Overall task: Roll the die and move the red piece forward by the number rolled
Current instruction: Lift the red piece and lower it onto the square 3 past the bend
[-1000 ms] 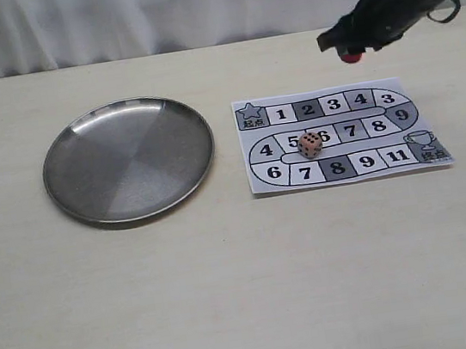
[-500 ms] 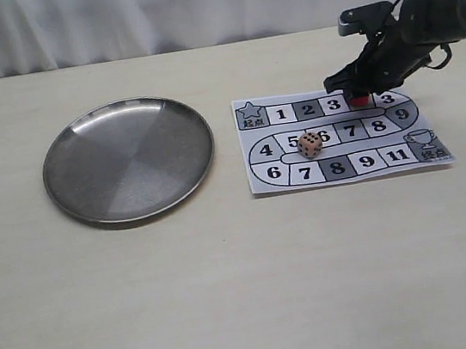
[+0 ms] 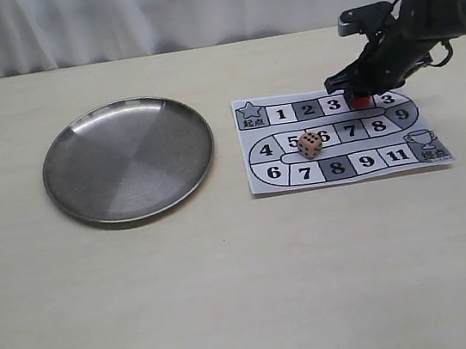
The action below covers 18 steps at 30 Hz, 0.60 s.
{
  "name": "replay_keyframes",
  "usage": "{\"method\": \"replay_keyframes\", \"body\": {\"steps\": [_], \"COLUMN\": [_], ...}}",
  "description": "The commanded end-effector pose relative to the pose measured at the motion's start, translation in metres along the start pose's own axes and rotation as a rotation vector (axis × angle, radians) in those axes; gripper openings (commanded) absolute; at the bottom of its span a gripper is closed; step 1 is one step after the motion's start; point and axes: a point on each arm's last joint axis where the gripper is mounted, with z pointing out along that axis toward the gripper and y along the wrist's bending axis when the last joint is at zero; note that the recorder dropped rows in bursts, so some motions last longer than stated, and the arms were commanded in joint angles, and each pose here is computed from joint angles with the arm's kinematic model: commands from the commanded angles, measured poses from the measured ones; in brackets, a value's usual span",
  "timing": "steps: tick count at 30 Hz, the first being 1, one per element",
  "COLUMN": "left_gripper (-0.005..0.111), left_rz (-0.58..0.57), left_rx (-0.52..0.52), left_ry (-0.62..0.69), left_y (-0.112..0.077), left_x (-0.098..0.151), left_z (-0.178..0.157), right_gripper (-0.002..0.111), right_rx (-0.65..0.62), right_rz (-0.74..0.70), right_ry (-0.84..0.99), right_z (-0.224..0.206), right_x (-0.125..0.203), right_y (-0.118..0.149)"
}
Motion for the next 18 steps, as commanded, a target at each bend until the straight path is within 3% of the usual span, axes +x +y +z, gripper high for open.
{"method": "replay_keyframes", "body": {"steps": [1,10,14,18], "left_gripper": [0.000,0.000,0.000,0.000], "left_rz": [-0.006,-0.006,-0.006,-0.006], "left_rx": [0.002,0.002,0.002,0.002], "left_ry": [-0.008,-0.008,-0.008,-0.008], "left_y": [0.000,0.000,0.000,0.000], "left_x": [0.000,0.000,0.000,0.000], "left_z": [0.000,0.000,0.000,0.000], "right_gripper": [0.005,0.005,0.005,0.005], "right_rx": [0.007,0.080,0.089,0.087], "right_rz": [-0.010,-0.010,0.024,0.040], "right_ry": [-0.049,-0.228,-0.204,-0.129], "right_z": [-0.047,-0.132,-0.124,-0.090], "right_x": [-0.022,-0.048,-0.042,-0.027], "right_y": [-0.002,-0.020,-0.031,-0.038]}}
